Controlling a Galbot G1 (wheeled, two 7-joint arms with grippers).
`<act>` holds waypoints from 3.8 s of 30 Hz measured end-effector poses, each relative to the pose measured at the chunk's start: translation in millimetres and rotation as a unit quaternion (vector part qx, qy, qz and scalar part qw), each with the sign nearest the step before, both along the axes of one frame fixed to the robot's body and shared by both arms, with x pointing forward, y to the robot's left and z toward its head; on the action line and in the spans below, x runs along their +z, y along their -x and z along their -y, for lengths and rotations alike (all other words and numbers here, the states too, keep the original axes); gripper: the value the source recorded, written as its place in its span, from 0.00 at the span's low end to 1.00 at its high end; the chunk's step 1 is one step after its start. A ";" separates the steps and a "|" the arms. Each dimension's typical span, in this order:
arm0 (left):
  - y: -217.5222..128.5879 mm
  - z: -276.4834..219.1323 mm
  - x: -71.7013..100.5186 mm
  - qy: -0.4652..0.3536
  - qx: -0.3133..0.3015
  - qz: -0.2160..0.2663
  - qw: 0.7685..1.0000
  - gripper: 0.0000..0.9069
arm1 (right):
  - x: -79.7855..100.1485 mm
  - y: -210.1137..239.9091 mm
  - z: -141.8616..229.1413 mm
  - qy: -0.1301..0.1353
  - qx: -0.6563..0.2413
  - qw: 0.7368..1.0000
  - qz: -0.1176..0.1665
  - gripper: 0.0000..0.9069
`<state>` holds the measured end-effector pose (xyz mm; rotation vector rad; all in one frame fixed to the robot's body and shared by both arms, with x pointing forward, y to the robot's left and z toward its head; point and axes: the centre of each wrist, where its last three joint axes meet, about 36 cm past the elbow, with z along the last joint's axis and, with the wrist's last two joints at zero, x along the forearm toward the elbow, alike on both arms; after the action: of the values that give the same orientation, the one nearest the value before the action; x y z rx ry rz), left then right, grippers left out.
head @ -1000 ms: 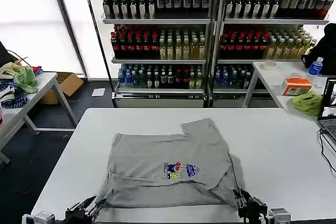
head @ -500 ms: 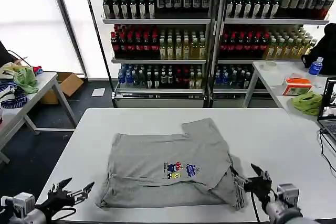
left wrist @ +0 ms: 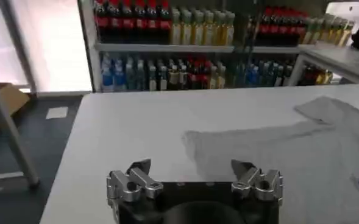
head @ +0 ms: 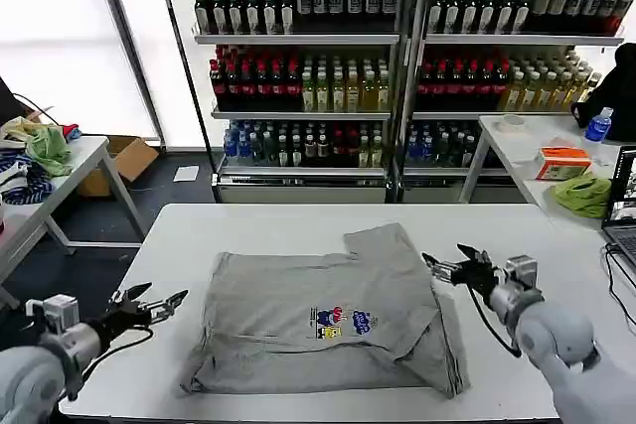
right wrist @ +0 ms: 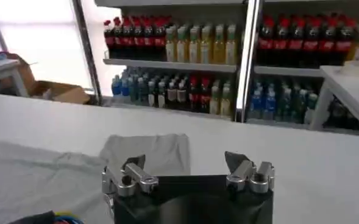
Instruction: Fold and organize the clothes.
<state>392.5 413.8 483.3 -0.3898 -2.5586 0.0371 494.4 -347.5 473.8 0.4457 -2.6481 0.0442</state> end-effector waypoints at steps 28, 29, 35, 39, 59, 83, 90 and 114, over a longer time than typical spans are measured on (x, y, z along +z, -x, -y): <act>-137.2 29.7 -47.6 0.014 -0.039 -0.029 0.999 1.00 | -48.6 -117.7 -42.2 -0.032 0.012 0.997 -0.066 1.00; -138.9 31.0 -48.7 0.014 -0.039 -0.030 0.999 1.00 | -49.5 -118.9 -44.5 -0.032 0.013 0.997 -0.067 1.00; -146.4 39.5 -58.1 0.015 -0.043 -0.039 0.998 1.00 | -55.3 -123.3 -56.7 -0.034 0.018 0.997 -0.074 1.00; -146.9 44.0 -65.0 0.018 -0.047 -0.047 0.998 1.00 | -58.5 -126.8 -63.0 -0.033 0.019 0.996 -0.078 0.28; -149.5 56.0 -84.8 0.040 -0.050 -0.062 0.996 0.01 | -66.2 -127.6 -77.8 -0.038 0.029 0.995 -0.086 0.00; -147.6 49.1 -92.2 0.048 -0.024 -0.050 0.997 0.01 | -53.2 -125.4 -73.4 -0.082 0.016 0.994 -0.075 0.00; -143.6 49.1 -77.3 0.050 -0.015 -0.033 0.998 0.01 | -45.2 -114.3 -67.5 -0.096 0.015 0.993 -0.064 0.00; -93.0 59.3 -35.2 0.078 -0.020 0.030 0.996 0.01 | 2.9 -17.7 -26.5 -0.122 0.011 0.992 -0.009 0.00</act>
<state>485.5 354.5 448.1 -0.5091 -2.6141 0.2145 512.1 -320.9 476.7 0.5526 -2.6408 -0.2774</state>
